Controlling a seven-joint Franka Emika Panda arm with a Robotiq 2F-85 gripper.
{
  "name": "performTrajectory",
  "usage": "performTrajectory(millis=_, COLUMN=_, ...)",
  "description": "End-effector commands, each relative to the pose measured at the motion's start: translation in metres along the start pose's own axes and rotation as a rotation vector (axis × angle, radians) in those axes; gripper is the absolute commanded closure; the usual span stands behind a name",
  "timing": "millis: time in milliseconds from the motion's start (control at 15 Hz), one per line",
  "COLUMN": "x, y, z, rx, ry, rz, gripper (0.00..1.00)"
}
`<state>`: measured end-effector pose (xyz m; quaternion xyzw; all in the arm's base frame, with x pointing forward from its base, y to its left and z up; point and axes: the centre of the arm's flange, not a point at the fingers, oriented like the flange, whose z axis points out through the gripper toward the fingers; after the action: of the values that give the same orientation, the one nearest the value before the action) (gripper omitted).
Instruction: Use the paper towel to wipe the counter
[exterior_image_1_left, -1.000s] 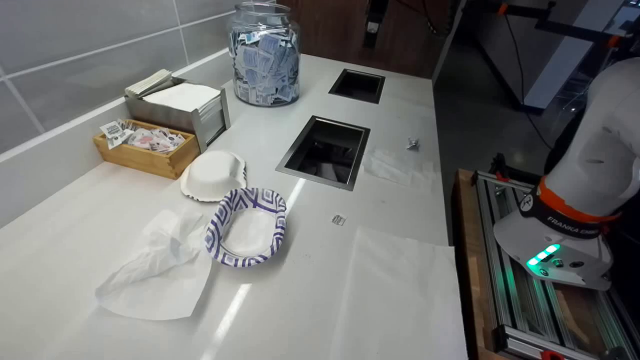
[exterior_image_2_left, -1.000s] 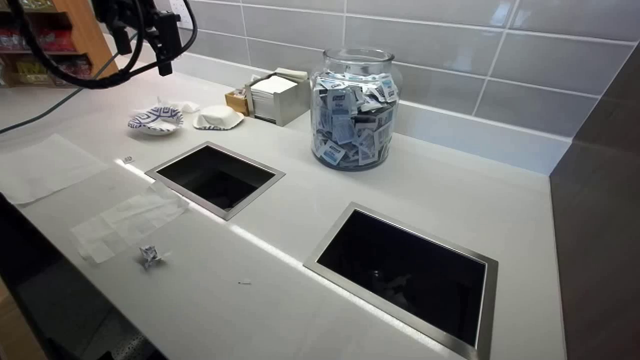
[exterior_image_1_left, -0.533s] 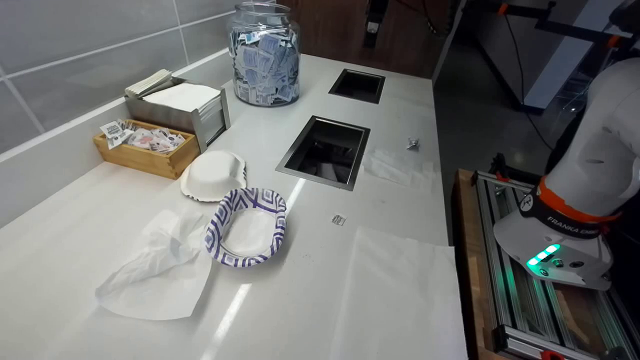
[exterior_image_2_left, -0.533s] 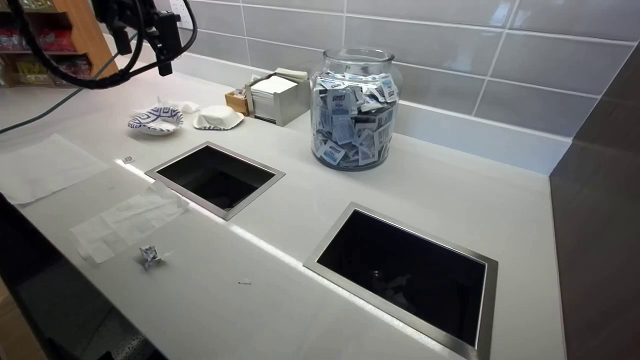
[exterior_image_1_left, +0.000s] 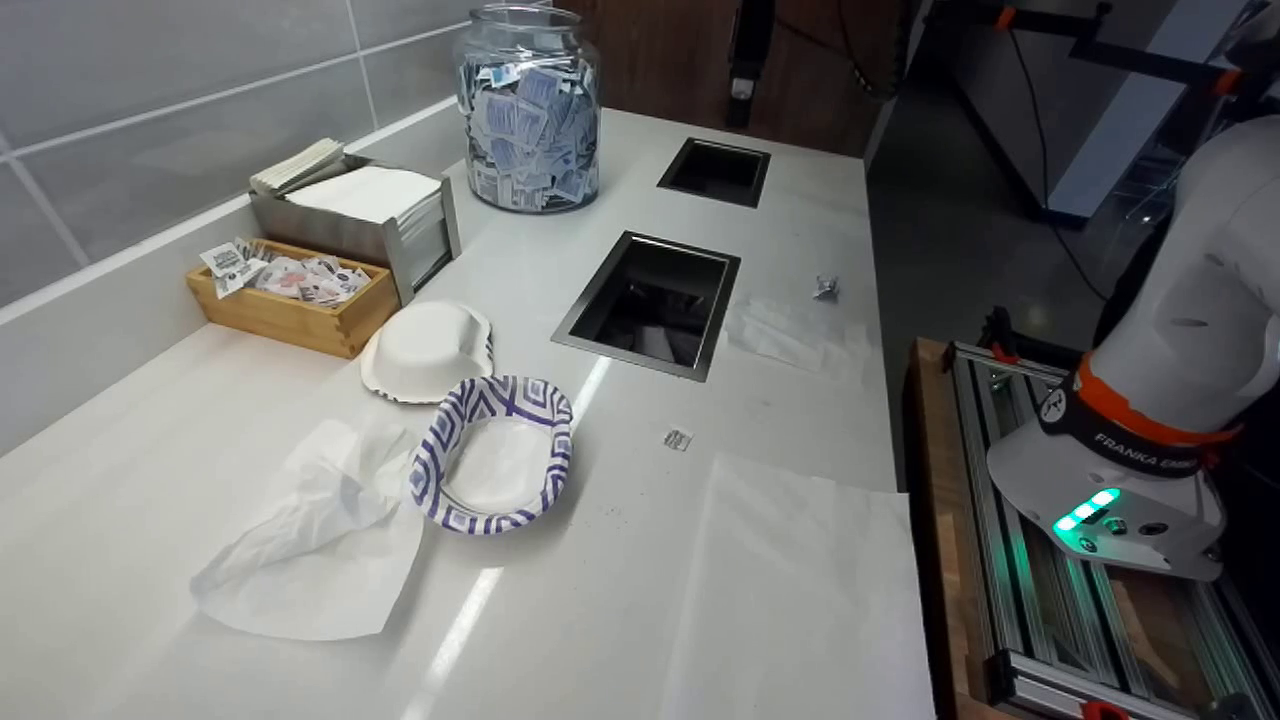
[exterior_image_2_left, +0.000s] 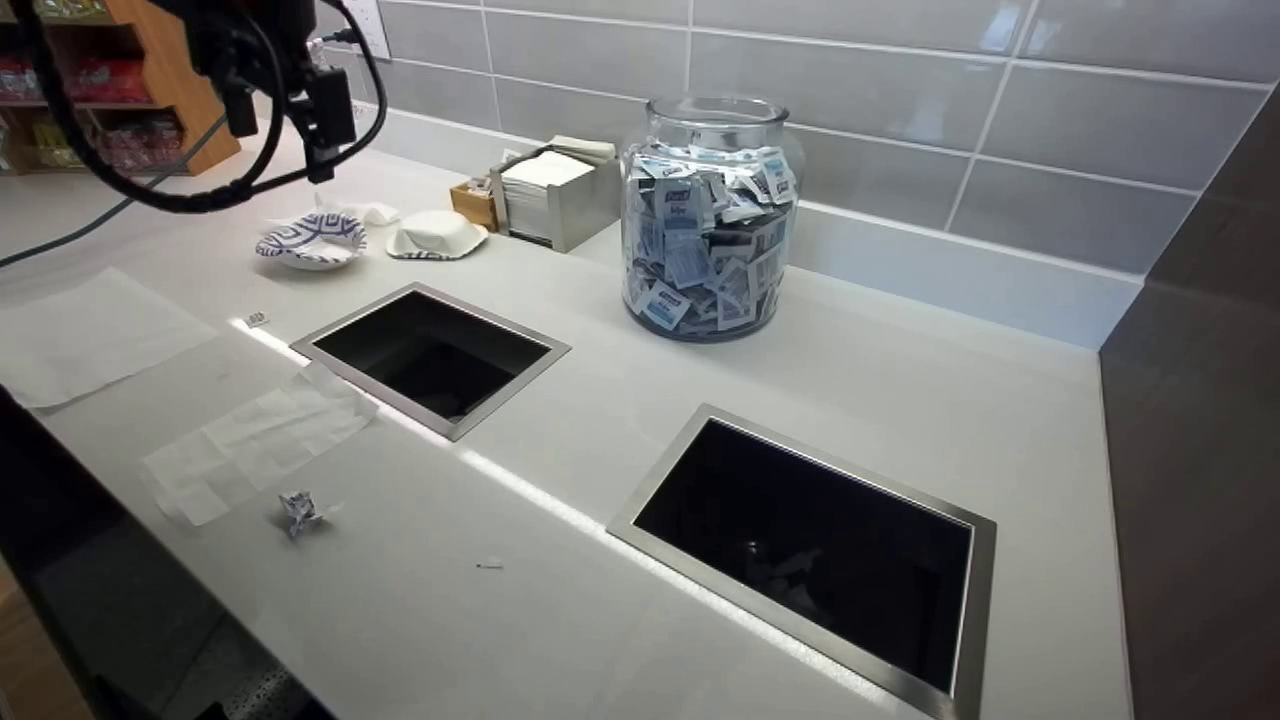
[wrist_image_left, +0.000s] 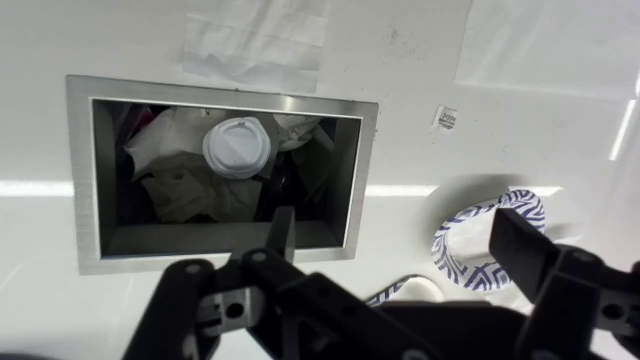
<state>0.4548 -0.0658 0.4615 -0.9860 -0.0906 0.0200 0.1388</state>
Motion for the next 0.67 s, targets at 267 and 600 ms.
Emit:
performTrajectory(millis=267, x=-0.001, y=-0.03, z=0.104, rx=-0.031, ry=-0.159, rz=0.146, gripper=0.0)
performTrajectory(millis=600, x=-0.018, y=-0.047, z=0.146, rx=-0.194, ry=-0.162, rz=0.319, gripper=0.0)
